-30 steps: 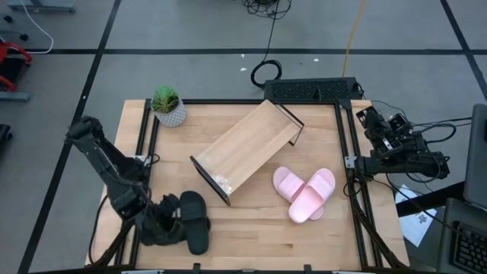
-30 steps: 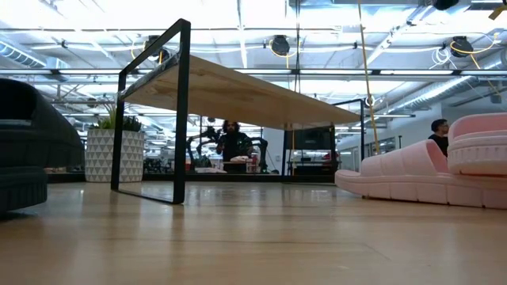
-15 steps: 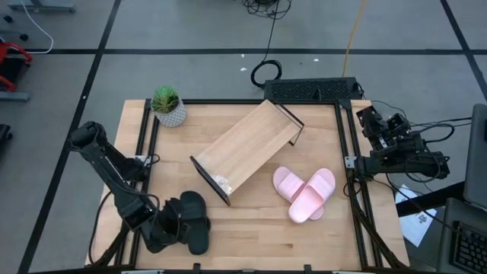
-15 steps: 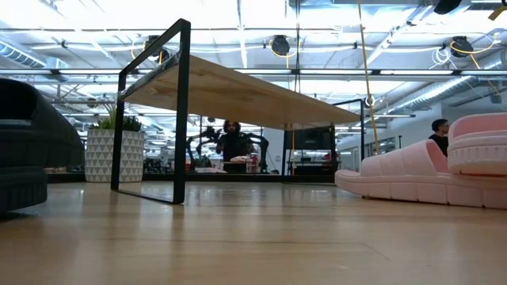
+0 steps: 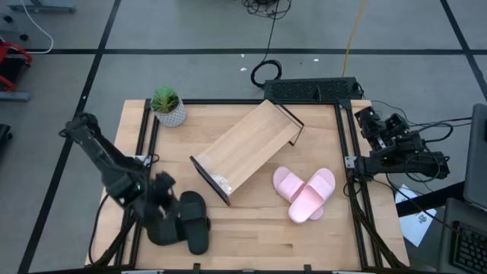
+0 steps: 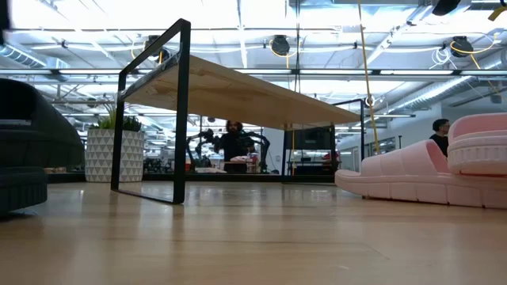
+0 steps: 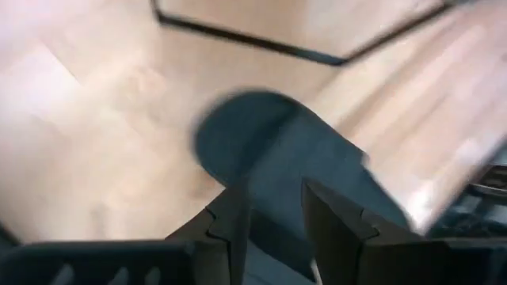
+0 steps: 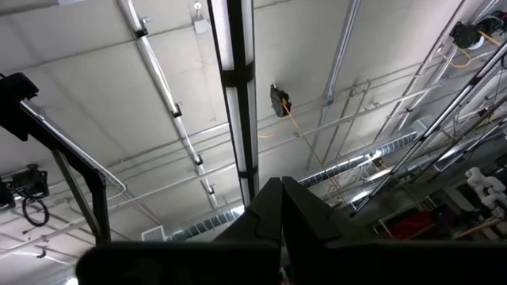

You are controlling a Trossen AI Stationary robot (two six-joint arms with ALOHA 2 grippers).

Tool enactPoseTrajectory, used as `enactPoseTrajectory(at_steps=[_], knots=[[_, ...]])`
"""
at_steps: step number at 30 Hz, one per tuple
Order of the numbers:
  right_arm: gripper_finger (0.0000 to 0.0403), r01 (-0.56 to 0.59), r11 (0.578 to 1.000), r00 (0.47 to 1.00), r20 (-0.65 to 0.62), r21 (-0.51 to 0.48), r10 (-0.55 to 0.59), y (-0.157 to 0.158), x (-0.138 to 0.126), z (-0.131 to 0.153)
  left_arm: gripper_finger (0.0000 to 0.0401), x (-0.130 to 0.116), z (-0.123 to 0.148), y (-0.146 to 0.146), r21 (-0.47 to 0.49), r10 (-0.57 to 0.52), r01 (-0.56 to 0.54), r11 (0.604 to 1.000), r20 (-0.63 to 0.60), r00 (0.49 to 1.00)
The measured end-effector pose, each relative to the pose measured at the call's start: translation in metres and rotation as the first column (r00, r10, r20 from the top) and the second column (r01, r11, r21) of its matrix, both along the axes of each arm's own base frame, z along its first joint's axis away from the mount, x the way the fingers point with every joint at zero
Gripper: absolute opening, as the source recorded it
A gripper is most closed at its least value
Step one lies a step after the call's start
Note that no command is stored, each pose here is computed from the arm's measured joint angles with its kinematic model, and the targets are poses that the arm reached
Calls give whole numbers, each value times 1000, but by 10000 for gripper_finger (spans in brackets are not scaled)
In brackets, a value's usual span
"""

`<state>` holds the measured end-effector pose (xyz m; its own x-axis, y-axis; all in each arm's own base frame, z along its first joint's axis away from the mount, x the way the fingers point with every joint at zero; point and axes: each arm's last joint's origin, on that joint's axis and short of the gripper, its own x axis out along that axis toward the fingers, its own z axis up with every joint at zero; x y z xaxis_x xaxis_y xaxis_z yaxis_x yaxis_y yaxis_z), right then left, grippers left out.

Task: Pick and place slides into the shelf
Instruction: Put the top black slide on the shelf

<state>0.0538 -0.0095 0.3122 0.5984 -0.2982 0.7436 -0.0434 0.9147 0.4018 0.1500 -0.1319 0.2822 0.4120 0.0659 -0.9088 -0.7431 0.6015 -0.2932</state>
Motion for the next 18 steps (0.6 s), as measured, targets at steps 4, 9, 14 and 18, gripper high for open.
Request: enactPoseTrajectory(at_steps=[4,9,14,18], knots=[[0,-29,999,1000,4,23,29,0,1,0,113,9,4,27,38,-86,87,995,-18,996],[0,-33,999,999,3,27,33,0,1,-1,113,26,-7,49,-42,-235,233,972,-60,970],[0,-34,999,999,2,26,34,0,1,-1,113,35,-26,61,-133,-366,359,924,-31,930],[0,-34,999,999,2,26,34,0,1,-1,113,35,-43,69,-188,-393,386,903,-2,919]])
